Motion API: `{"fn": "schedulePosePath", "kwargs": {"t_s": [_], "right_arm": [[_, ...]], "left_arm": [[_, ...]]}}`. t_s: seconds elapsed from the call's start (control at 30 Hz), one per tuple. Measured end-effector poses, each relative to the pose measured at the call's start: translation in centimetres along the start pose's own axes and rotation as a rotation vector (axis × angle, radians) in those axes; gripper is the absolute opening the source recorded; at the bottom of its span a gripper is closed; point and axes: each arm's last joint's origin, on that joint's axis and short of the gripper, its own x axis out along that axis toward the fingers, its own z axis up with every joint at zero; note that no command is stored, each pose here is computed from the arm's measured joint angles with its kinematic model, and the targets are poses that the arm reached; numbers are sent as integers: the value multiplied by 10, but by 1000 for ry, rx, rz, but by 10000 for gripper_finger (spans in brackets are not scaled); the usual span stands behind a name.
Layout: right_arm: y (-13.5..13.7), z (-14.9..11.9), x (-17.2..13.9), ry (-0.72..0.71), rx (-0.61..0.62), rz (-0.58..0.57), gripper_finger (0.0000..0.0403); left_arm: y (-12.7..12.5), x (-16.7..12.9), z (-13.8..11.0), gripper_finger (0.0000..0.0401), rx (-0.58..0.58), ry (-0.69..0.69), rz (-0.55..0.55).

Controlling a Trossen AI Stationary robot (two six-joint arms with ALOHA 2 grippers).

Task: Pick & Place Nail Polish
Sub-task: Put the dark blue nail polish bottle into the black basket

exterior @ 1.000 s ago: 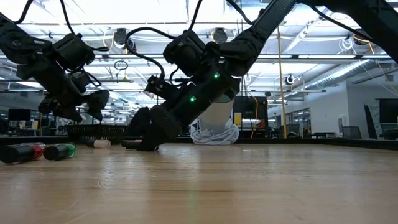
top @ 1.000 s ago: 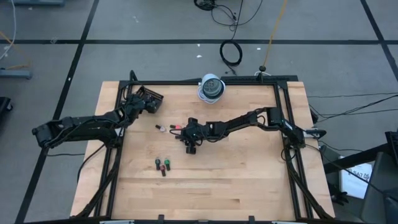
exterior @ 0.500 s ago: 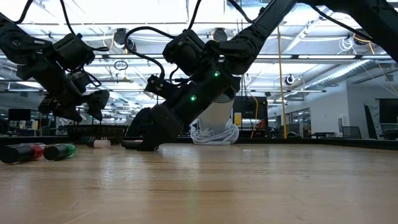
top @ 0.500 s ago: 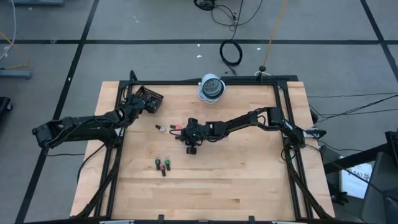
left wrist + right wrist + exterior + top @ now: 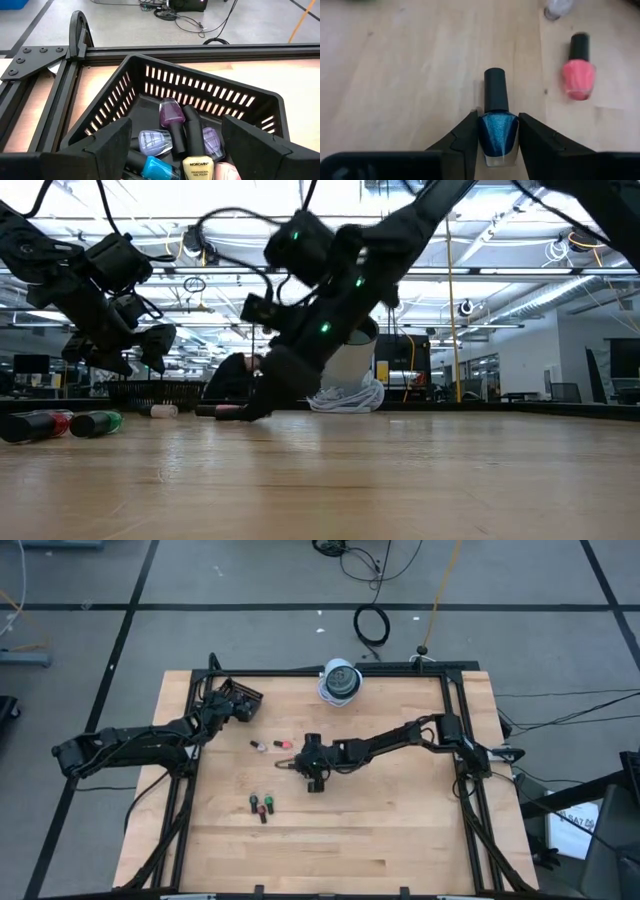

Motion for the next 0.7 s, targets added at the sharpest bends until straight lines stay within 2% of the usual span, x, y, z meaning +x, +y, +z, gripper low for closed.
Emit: {"fn": "schedulePosePath", "kwargs": {"t_s": [0.13, 0.37, 0.43, 0.57, 0.7], "right_arm": [[13, 14, -21, 25, -143, -134, 107], [36, 17, -35, 167, -424, -493, 107], [39, 19, -38, 188, -467, -569, 107], [37, 16, -37, 169, -448, -605, 107], [31, 11, -39, 103, -418, -545, 107]], "left_arm": [[-3, 0, 0, 296, -9, 44, -97], [-23, -7, 6, 296, -3, 113, -549], [-29, -12, 8, 296, -1, 117, -657], [-39, -20, 8, 296, 49, 93, -779], [-45, -27, 8, 296, 91, 48, -840]]}}
